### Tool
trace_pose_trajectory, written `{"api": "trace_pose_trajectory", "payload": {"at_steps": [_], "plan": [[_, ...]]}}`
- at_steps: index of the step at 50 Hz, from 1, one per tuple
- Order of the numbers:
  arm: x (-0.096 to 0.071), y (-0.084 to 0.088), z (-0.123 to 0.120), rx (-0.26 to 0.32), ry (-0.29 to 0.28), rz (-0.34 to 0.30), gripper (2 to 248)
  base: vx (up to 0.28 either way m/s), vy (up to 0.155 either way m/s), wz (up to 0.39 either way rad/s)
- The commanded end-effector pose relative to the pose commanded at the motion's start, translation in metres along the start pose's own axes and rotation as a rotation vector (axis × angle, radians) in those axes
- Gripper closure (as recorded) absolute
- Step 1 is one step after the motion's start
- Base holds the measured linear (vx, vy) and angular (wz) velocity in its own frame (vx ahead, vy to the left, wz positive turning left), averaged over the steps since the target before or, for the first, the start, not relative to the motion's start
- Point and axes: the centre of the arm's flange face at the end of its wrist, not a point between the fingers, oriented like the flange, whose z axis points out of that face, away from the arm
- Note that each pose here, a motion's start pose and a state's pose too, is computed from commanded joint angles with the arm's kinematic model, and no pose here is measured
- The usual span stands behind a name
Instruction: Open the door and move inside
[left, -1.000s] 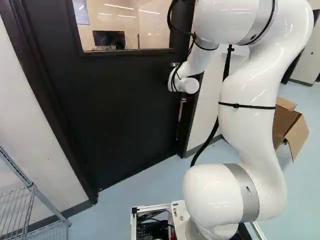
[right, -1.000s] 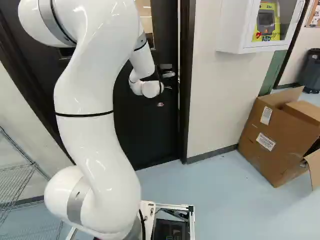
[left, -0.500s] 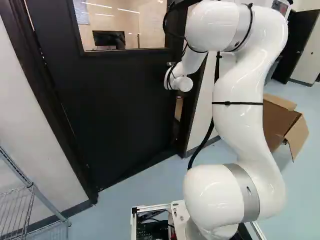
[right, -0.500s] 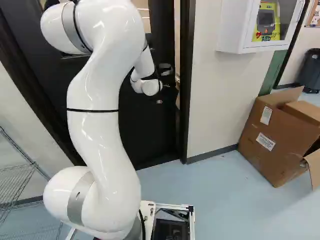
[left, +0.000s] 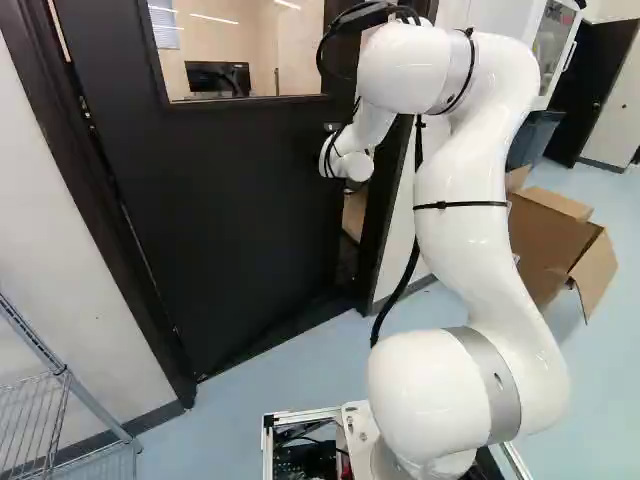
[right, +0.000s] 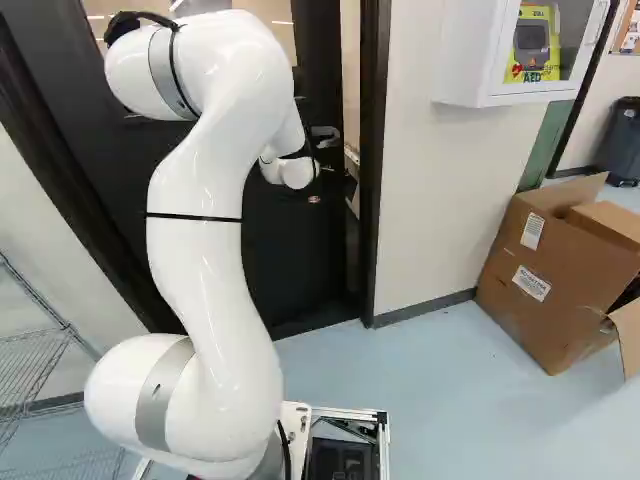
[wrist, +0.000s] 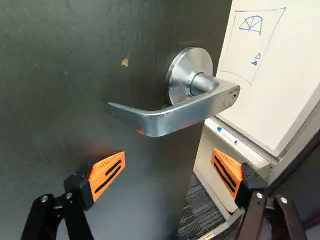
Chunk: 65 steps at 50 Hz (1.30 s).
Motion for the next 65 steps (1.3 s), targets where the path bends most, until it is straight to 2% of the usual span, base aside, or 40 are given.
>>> {"api": "trace_pose_trajectory", "payload": {"at_steps": [8, 26, 52, 65], "plan": [[0.0, -0.009, 0.003, 0.013, 0.002, -0.003, 3, 0.0, 0.0, 0.0], [0.0, -0.022, -0.008, 0.05, -0.005, -0.03, 3, 0.0, 0.0, 0.0], [-0.004, -0.072, -0.012, 0.233, -0.015, -0.186, 3, 0.0, 0.0, 0.0], [-0.006, -0.097, 0.001, 0.313, -0.017, -0.262, 3, 0.0, 0.0, 0.0]]}}
